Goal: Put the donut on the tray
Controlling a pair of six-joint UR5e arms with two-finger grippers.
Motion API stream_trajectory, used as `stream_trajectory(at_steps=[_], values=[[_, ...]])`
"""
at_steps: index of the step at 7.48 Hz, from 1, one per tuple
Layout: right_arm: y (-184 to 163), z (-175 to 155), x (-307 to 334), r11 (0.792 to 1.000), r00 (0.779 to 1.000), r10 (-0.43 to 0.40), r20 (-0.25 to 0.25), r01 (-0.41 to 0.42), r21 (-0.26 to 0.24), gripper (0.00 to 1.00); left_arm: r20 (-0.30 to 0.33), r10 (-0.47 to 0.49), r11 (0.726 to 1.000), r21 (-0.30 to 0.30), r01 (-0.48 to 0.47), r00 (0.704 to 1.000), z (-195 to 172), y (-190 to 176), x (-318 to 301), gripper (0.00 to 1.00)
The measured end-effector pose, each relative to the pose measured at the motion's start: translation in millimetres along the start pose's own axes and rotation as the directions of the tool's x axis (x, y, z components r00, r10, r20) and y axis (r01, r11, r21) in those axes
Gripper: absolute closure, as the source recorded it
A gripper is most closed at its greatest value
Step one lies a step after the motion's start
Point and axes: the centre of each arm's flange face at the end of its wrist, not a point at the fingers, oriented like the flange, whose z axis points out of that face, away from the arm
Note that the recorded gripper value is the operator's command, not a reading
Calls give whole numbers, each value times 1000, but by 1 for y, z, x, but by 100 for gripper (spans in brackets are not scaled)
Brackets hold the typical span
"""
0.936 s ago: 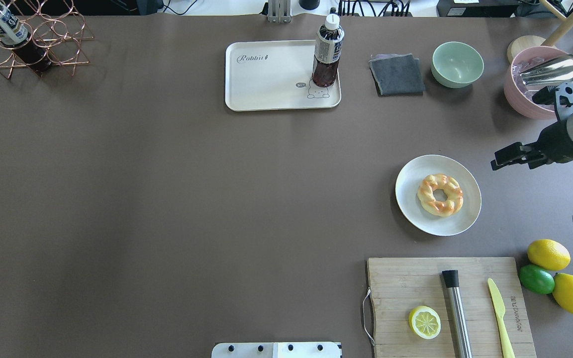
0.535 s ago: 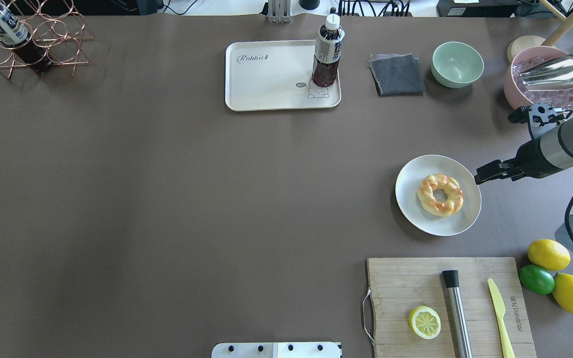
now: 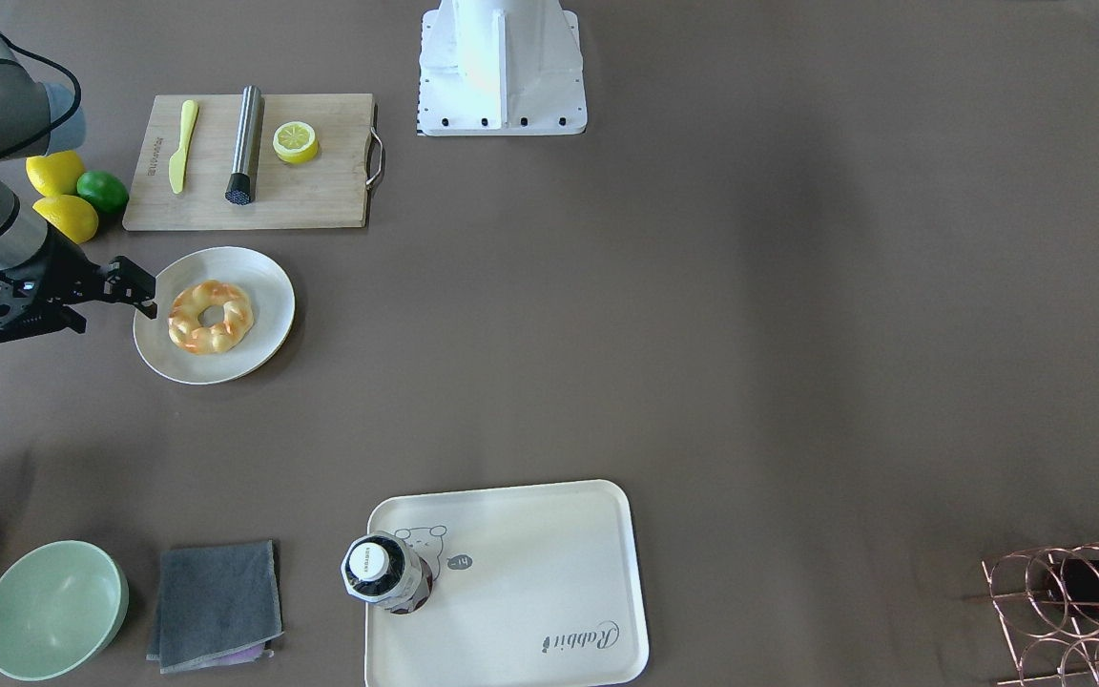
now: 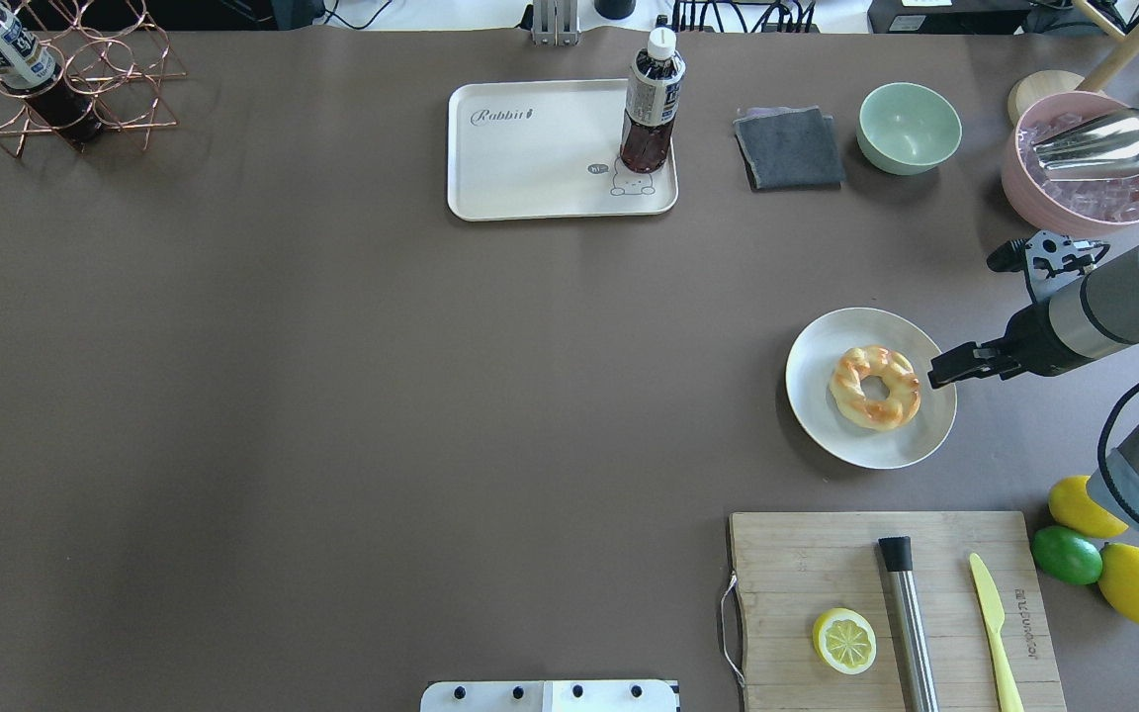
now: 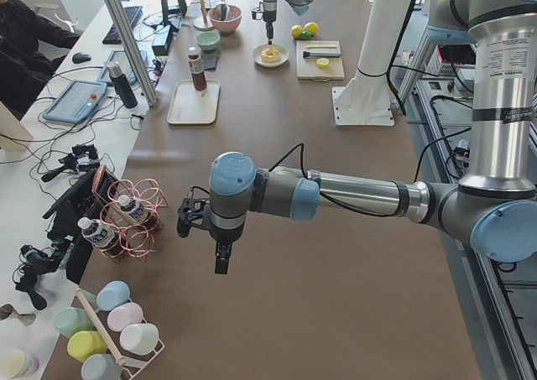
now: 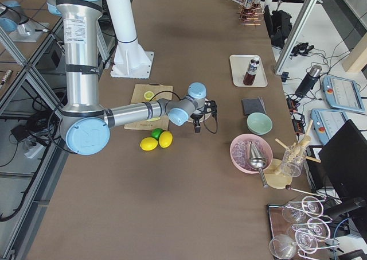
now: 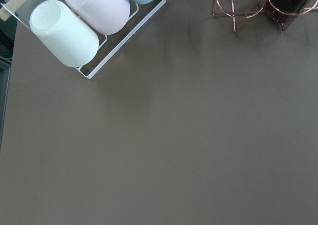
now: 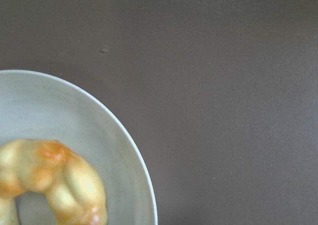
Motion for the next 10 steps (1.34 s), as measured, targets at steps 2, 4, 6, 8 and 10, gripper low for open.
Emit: stream_trajectory(at_steps=[2, 4, 6, 8, 10], values=[[2, 6, -8, 1000, 1000, 8, -1, -8, -3, 95, 1, -1, 1000, 1, 1, 1000, 0, 1, -1, 2], [2, 7, -15, 1000, 1000, 3, 0, -3, 0, 100, 2, -2, 1000, 0, 2, 1000, 0, 1, -2, 2], [2, 3, -21, 1000, 1000, 0, 10, 0, 7, 100, 2, -3, 1000, 0, 3, 1000, 0, 1, -2, 2], [1, 1, -25, 1000, 1000, 12, 16, -12, 12, 100, 2, -3, 1000, 0, 3, 1000, 0, 1, -2, 2], [-2, -6, -34, 1000, 999, 15, 38, -16, 17, 100, 2, 0, 1000, 3, 0, 1000, -2, 0, 0, 2]])
